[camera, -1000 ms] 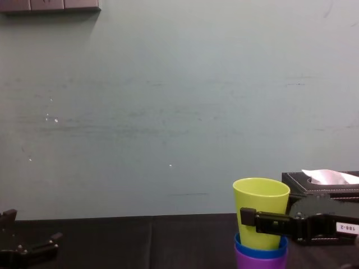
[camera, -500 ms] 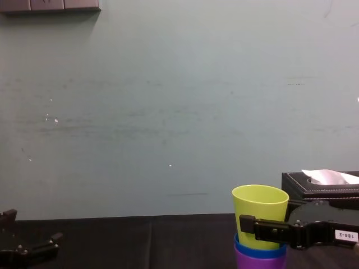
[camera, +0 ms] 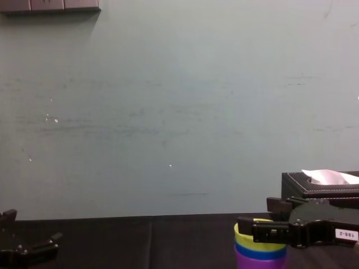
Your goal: Stack the three plastic cups sequentially using one hand.
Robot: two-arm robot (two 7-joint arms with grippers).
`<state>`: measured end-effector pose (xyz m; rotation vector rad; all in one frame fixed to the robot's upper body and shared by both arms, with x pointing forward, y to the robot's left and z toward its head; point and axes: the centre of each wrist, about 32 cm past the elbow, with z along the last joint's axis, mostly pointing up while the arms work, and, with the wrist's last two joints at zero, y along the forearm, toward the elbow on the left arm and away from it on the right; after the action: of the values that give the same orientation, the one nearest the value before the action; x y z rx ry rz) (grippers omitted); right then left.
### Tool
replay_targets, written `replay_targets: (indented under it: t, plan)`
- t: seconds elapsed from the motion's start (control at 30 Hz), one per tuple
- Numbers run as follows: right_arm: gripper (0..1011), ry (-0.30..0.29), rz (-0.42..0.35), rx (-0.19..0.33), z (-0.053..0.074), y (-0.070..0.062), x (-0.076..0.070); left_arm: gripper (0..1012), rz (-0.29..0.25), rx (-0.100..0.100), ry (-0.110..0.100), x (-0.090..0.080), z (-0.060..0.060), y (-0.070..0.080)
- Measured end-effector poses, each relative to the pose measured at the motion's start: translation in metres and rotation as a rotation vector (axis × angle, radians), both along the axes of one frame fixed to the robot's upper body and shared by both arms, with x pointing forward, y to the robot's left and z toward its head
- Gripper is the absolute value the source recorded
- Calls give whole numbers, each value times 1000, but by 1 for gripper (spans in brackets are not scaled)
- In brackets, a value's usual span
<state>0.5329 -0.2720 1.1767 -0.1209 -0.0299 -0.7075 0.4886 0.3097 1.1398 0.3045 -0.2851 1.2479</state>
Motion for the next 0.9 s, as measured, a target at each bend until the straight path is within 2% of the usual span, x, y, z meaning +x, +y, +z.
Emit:
replay_targets:
  t: [0.3,0.6,0.8,0.9]
  plan:
    - [1003,-1,-1,0,1,0,0,1011,0,0,0,0,0,0]
    - [1002,-39,-71,30,7,-7,-14,1011,0,0,0,0,0,0]
    - [1003,-65,-200,59,6,-12,-28,1012,0,0,0,0,0,0]
    - [1003,-71,-289,69,1,-14,-38,1011,0,0,0,0,0,0]
